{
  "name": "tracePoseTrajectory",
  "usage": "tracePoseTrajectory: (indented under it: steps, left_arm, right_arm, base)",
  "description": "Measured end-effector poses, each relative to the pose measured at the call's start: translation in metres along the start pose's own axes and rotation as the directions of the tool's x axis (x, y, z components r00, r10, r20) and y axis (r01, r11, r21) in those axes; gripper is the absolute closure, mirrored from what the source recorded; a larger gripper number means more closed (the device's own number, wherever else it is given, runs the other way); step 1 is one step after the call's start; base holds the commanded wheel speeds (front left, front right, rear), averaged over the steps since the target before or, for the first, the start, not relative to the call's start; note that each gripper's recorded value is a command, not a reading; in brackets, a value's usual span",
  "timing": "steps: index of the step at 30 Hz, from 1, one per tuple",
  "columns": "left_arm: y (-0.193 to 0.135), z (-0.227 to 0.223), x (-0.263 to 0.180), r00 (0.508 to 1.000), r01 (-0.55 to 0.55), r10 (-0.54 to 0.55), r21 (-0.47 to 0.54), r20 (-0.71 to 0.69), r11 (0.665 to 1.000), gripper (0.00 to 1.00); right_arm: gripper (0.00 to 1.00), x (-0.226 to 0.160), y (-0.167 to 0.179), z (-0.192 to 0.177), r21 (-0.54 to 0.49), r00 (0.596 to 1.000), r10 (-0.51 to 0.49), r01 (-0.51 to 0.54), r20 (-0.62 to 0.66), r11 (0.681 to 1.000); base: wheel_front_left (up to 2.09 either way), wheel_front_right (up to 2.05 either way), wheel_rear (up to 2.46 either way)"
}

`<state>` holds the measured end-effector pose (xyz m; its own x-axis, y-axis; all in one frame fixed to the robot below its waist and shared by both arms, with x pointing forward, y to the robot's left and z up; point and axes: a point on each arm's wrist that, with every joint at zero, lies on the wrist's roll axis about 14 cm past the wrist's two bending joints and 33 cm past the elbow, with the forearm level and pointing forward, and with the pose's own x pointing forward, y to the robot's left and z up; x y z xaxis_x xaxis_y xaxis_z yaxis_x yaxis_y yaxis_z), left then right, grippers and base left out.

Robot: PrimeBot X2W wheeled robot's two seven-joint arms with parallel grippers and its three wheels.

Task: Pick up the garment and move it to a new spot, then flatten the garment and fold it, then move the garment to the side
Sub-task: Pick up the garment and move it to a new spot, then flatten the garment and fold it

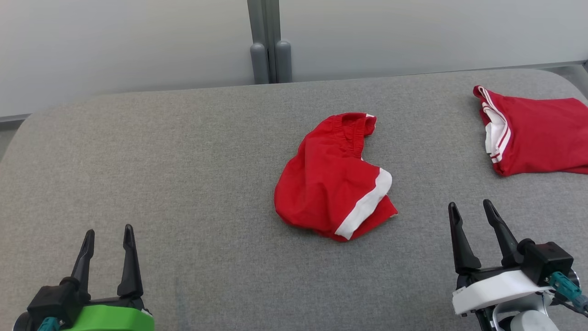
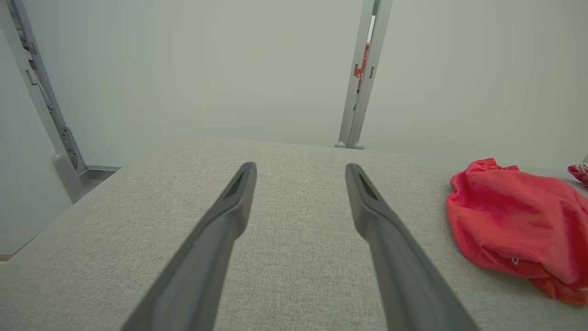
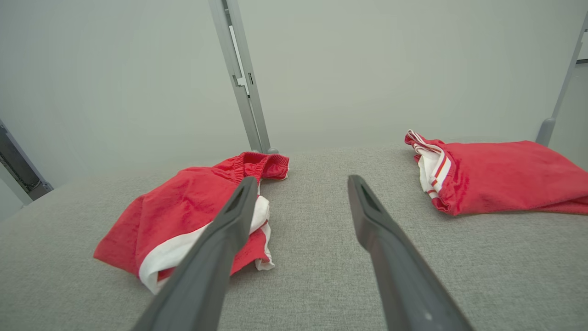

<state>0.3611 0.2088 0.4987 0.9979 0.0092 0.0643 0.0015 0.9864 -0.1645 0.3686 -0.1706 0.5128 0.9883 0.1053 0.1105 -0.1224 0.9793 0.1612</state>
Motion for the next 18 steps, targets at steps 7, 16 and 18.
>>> tracePoseTrajectory:
  steps: [7, 16, 18]
  left_arm:
    - [0.0022, 0.0006, 0.0006, 1.000, -0.008, 0.008, 0.009, 0.003, 1.000, 0.00]
    - [0.0007, 0.0021, -0.0002, 1.000, -0.010, 0.010, 0.005, 0.010, 1.000, 0.00]
    - [0.0008, 0.0029, -0.0007, 1.000, -0.011, 0.011, 0.005, 0.012, 1.000, 0.00]
  right_arm:
    - [0.00, -0.0008, -0.0014, -0.0009, 0.000, 1.000, -0.005, 0.005, -0.003, 1.000]
    - [0.00, -0.0016, -0.0023, -0.0024, 0.002, 1.000, -0.008, 0.008, -0.008, 1.000]
    - [0.00, 0.0002, 0.0004, -0.0052, 0.005, 1.000, 0.000, 0.000, -0.016, 1.000]
  base:
    - [0.00, 0.00, 0.00]
    - [0.00, 0.00, 0.00]
    - [0.00, 0.00, 0.00]
